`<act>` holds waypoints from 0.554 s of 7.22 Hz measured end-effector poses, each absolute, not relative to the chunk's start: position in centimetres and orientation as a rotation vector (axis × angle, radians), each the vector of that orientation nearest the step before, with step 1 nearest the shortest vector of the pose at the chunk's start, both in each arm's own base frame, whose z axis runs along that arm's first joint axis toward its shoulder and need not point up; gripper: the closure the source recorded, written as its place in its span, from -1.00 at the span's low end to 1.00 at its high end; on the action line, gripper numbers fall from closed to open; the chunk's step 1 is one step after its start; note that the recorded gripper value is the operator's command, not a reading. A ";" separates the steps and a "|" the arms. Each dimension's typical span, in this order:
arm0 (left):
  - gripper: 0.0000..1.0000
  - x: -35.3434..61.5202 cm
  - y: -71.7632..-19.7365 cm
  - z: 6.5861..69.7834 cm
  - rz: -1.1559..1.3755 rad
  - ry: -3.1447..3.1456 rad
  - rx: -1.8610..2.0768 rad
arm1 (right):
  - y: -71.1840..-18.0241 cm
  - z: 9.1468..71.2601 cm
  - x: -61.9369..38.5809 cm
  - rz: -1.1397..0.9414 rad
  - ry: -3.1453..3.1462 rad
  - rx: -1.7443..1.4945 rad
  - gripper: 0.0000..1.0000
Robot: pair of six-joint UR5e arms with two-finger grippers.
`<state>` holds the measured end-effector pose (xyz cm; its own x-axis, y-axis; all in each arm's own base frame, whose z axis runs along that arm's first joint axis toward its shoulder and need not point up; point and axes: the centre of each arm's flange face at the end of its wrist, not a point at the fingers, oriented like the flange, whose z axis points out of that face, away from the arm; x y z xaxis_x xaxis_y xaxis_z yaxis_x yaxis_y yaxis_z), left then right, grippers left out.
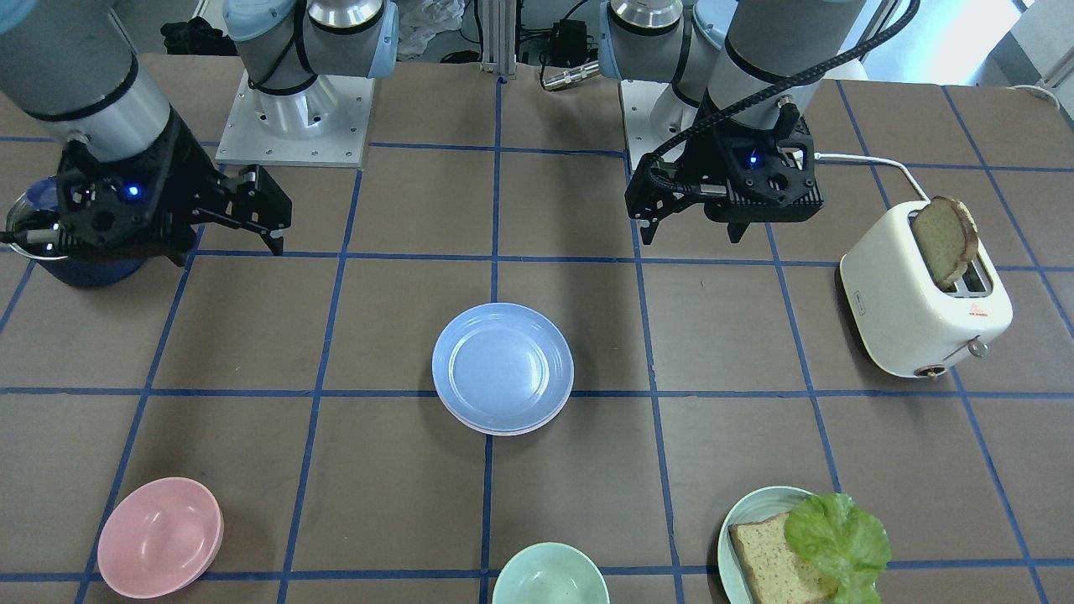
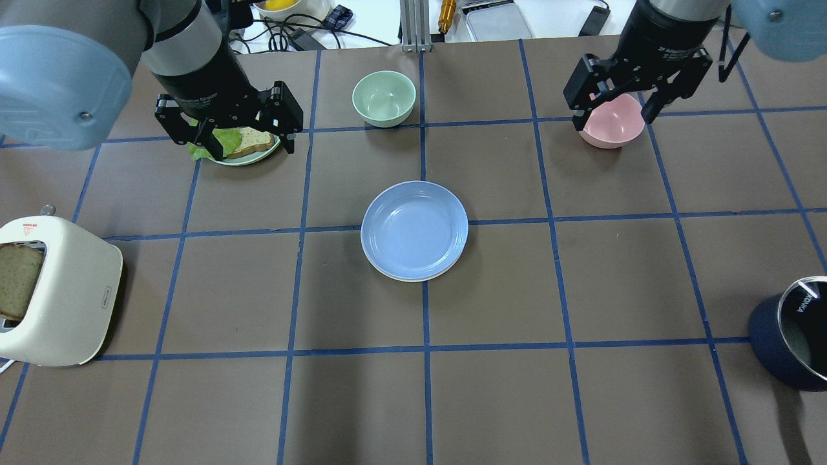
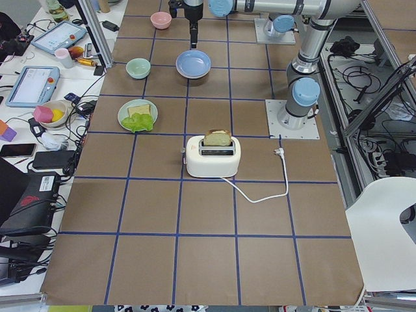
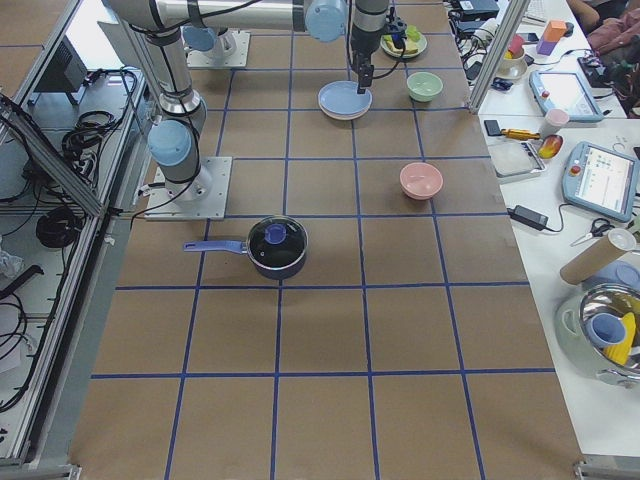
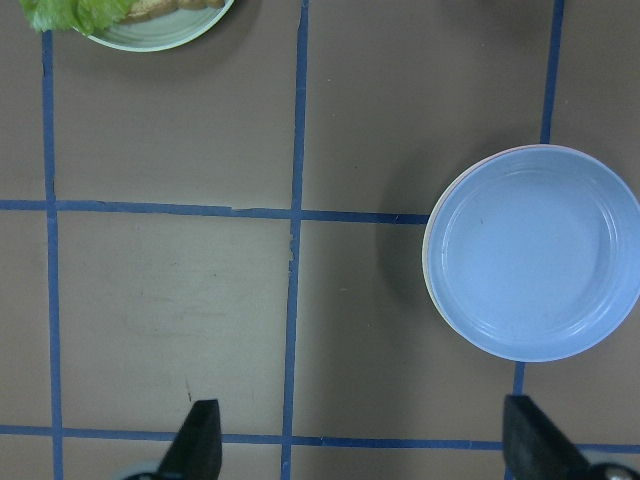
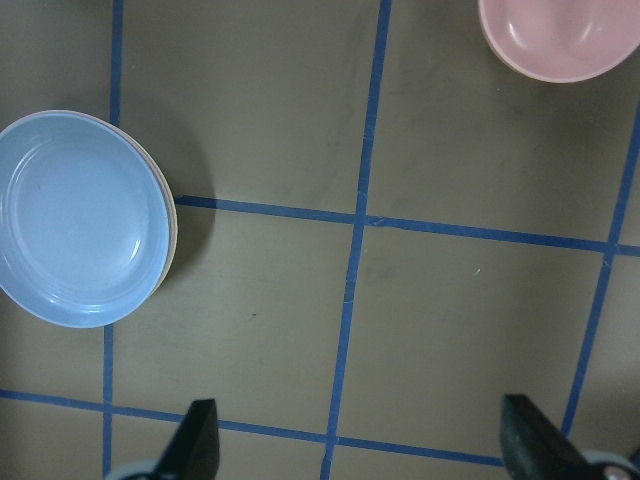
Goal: Stack three plates with pink and blue
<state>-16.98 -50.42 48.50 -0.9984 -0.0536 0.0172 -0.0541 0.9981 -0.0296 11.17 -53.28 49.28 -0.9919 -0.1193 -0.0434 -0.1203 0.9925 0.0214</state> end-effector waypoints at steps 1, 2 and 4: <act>-1.00 -17.0 -50.4 48.5 0.047 -3.124 0.082 | -53.0 50.0 11.0 0.024 3.113 -0.190 -1.00; -1.00 -17.0 -50.4 48.5 0.047 -3.124 0.083 | -53.0 50.1 10.9 0.022 3.123 -0.191 -1.00; -1.00 -17.0 -50.4 48.5 0.046 -3.124 0.085 | -52.6 49.9 10.7 0.038 3.138 -0.187 -1.00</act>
